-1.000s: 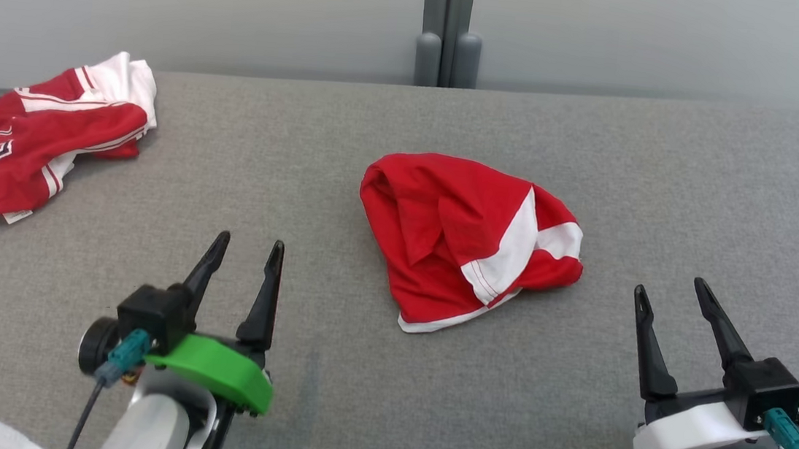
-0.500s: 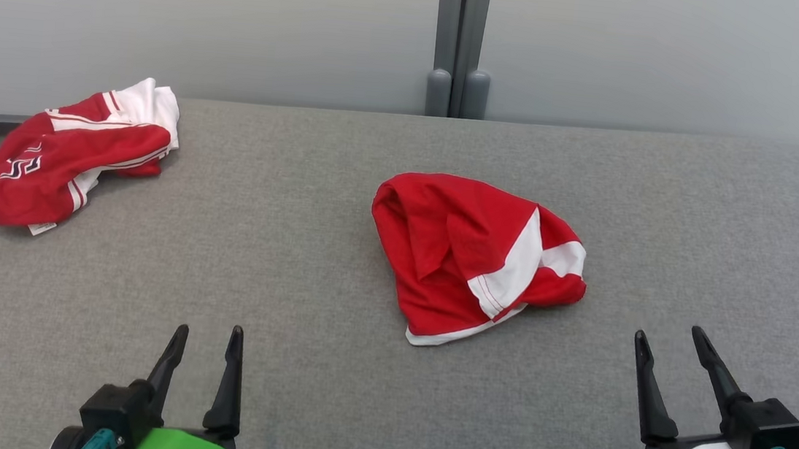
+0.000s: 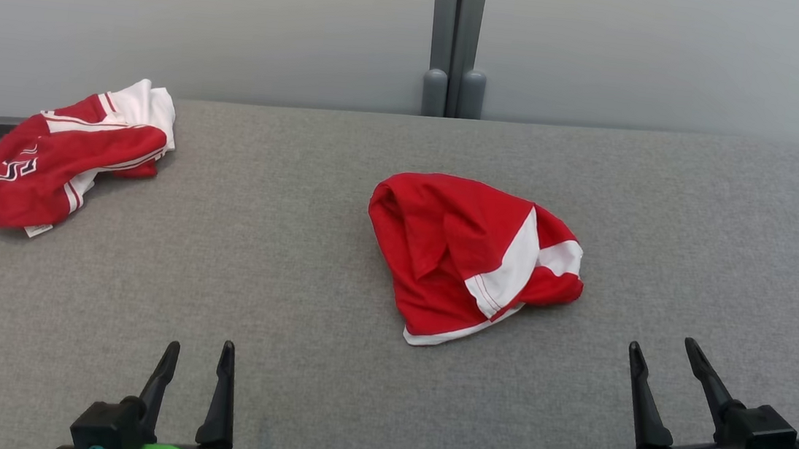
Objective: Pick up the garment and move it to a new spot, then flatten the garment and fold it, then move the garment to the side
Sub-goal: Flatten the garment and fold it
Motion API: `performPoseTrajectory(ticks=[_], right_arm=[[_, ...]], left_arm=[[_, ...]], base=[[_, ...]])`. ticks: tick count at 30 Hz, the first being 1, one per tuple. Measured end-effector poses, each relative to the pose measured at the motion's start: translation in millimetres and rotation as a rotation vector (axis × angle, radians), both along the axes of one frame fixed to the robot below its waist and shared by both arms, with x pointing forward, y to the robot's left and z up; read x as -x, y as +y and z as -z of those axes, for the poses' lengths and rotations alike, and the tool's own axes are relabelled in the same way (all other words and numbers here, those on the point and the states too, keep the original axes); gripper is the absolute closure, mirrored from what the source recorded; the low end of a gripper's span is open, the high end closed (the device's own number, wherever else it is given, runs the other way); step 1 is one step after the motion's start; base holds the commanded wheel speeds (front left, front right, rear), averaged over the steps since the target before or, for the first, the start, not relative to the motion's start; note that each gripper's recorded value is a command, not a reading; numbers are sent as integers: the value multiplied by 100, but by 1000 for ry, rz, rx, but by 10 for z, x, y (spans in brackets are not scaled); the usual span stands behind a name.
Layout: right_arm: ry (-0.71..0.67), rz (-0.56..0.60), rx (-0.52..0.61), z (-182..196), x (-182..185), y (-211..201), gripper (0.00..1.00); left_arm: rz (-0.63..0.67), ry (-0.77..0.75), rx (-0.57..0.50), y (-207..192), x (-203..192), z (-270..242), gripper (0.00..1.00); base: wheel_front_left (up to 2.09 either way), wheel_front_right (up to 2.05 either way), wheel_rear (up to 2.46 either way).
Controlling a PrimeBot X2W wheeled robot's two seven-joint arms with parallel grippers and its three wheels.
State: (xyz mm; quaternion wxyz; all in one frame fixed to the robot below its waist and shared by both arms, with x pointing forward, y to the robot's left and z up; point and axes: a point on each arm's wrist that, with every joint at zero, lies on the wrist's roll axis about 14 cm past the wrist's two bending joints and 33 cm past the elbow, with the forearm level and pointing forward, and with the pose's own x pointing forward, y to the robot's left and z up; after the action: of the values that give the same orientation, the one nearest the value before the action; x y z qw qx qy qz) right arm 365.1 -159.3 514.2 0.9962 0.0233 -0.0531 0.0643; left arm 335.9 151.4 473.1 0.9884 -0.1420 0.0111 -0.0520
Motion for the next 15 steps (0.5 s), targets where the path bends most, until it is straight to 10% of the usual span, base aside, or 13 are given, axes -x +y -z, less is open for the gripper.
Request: performPoseTrajectory(ticks=[15], right_arm=[[11, 4, -5, 34, -31, -11, 0]], left_arm=[[11, 4, 6, -38, -19, 9, 0]], base=[[0, 0, 0]])
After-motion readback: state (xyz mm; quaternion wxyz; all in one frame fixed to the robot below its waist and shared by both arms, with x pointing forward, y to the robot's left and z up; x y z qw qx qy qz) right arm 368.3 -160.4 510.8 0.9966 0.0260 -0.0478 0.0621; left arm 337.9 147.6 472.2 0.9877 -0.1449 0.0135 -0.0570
